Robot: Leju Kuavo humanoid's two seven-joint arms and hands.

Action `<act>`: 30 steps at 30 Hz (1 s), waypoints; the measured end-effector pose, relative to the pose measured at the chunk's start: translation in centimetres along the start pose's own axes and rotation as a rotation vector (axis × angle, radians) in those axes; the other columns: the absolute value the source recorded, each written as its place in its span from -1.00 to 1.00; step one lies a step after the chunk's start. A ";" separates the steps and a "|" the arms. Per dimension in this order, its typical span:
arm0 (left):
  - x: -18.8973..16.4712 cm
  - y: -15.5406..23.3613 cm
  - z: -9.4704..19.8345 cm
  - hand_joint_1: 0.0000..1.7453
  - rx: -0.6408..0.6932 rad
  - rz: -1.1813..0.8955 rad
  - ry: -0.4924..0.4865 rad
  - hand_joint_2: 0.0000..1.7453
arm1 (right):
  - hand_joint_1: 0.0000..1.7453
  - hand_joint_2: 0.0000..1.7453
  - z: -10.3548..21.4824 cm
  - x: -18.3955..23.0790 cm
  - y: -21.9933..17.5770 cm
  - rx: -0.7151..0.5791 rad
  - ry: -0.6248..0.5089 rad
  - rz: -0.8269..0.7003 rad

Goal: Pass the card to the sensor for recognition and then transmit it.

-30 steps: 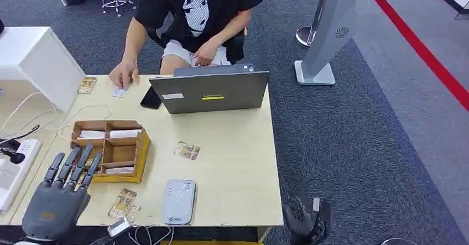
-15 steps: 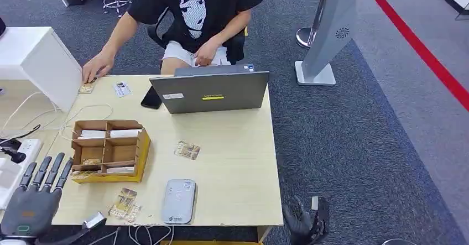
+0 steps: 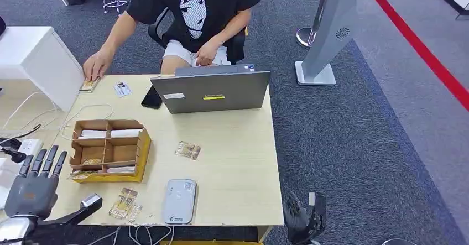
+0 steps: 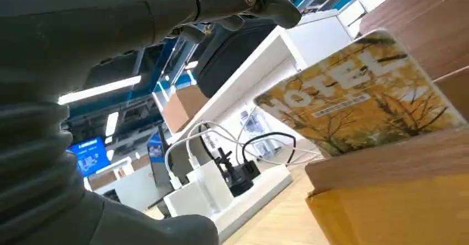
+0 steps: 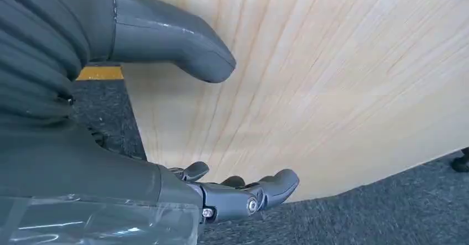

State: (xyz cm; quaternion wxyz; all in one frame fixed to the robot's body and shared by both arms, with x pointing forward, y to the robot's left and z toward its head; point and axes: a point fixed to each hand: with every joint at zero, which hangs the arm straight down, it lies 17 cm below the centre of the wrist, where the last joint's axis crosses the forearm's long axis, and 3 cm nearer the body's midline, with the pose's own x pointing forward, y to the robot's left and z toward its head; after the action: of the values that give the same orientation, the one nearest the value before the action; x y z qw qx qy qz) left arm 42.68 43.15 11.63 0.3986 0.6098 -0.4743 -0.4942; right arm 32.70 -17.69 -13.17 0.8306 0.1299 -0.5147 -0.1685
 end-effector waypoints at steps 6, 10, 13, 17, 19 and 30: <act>2.0 -0.1 -0.2 -1.00 0.002 0.045 -0.015 1.00 | -1.00 1.00 0.0 0.0 0.2 0.003 0.001 0.003; 2.8 -0.2 -0.2 -1.00 0.002 0.069 -0.012 1.00 | -1.00 1.00 0.0 0.0 0.2 0.003 0.001 0.001; 3.2 -0.2 -0.1 -1.00 0.001 0.079 -0.012 1.00 | -1.00 1.00 0.0 0.0 0.2 0.002 0.001 0.002; 3.2 -0.2 -0.1 -1.00 0.001 0.079 -0.012 1.00 | -1.00 1.00 0.0 0.0 0.2 0.002 0.001 0.002; 3.2 -0.2 -0.1 -1.00 0.001 0.079 -0.012 1.00 | -1.00 1.00 0.0 0.0 0.2 0.002 0.001 0.002; 4.0 -0.4 0.0 1.00 -0.005 0.100 -0.011 1.00 | -1.00 1.00 0.0 0.0 0.1 -0.001 0.000 -0.003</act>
State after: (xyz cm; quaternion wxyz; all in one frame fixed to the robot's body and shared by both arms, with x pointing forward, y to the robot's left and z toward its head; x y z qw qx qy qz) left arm 43.03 39.35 10.36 0.4217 0.5815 -0.5053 -0.4782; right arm 32.75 -17.59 -13.14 0.8302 0.1303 -0.5147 -0.1699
